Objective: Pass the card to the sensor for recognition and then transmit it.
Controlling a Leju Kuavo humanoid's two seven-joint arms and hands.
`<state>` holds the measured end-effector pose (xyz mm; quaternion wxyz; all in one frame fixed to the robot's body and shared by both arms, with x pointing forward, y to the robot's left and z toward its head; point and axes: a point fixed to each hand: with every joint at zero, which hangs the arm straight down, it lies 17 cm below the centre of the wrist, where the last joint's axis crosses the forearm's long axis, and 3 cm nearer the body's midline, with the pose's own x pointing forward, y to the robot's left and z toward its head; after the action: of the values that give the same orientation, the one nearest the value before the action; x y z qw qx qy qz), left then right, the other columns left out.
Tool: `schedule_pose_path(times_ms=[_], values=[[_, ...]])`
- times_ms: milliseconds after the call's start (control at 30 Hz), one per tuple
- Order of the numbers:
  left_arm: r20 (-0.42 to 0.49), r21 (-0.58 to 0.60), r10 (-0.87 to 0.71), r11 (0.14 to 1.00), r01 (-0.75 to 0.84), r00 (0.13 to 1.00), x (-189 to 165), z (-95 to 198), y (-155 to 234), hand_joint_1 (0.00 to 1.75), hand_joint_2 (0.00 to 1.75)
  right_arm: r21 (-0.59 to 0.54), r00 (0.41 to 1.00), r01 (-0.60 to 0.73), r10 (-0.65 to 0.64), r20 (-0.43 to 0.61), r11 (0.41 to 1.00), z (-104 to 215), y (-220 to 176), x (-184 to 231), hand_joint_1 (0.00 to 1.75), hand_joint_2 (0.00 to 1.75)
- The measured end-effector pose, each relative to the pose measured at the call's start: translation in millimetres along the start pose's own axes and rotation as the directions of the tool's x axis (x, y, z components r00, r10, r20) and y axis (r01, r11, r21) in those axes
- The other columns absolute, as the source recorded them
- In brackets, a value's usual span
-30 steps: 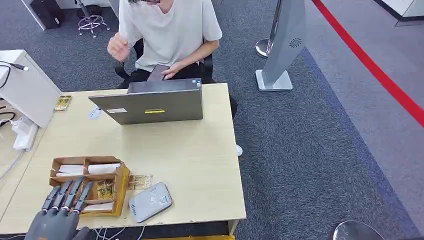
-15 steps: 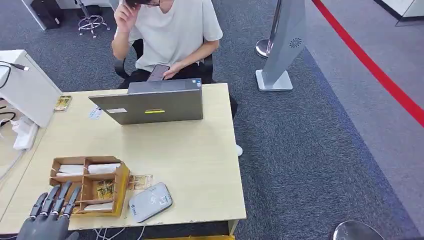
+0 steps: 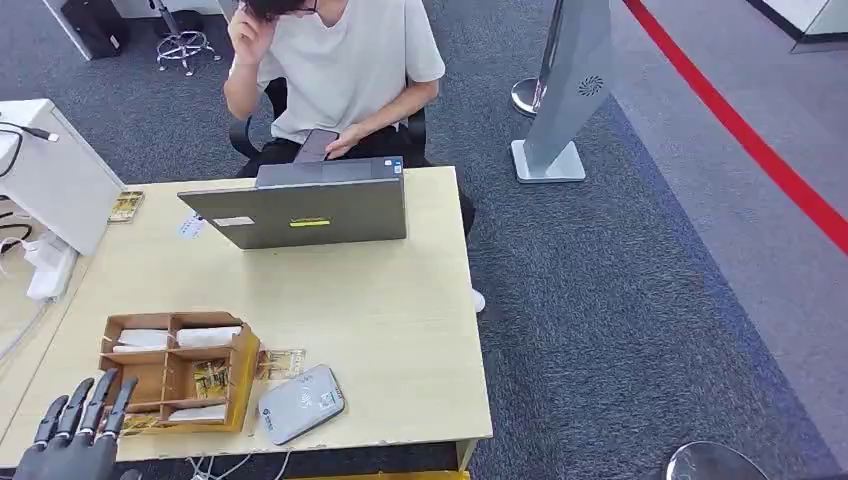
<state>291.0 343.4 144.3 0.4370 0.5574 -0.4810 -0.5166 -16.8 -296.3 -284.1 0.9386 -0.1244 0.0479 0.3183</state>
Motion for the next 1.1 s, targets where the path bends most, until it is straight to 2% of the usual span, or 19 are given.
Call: schedule_pose_path(times_ms=[433, 633, 1100], values=[[-0.01, -0.011, 0.001, 1.0, -0.001, 1.0, -1.8, 0.4, -4.5, 0.0, 1.75, -0.002, 1.0, -0.003, 0.003, 0.0, 1.0, -0.1, -0.4, 0.0, 0.0, 1.75], [-0.042, -0.022, -0.007, 1.0, 0.006, 0.999, -14.4, -0.5, -10.6, 0.0, 1.75, -0.003, 1.0, -0.005, 0.005, -0.001, 1.0, -0.1, -0.5, -0.3, 0.0, 1.75], [-0.193, -0.109, -0.057, 0.993, 0.036, 0.979, -71.7, 3.8, -44.0, 0.0, 1.75, -0.007, 1.0, -0.021, 0.021, -0.005, 1.0, -0.2, -1.8, -1.1, 0.0, 1.75]])
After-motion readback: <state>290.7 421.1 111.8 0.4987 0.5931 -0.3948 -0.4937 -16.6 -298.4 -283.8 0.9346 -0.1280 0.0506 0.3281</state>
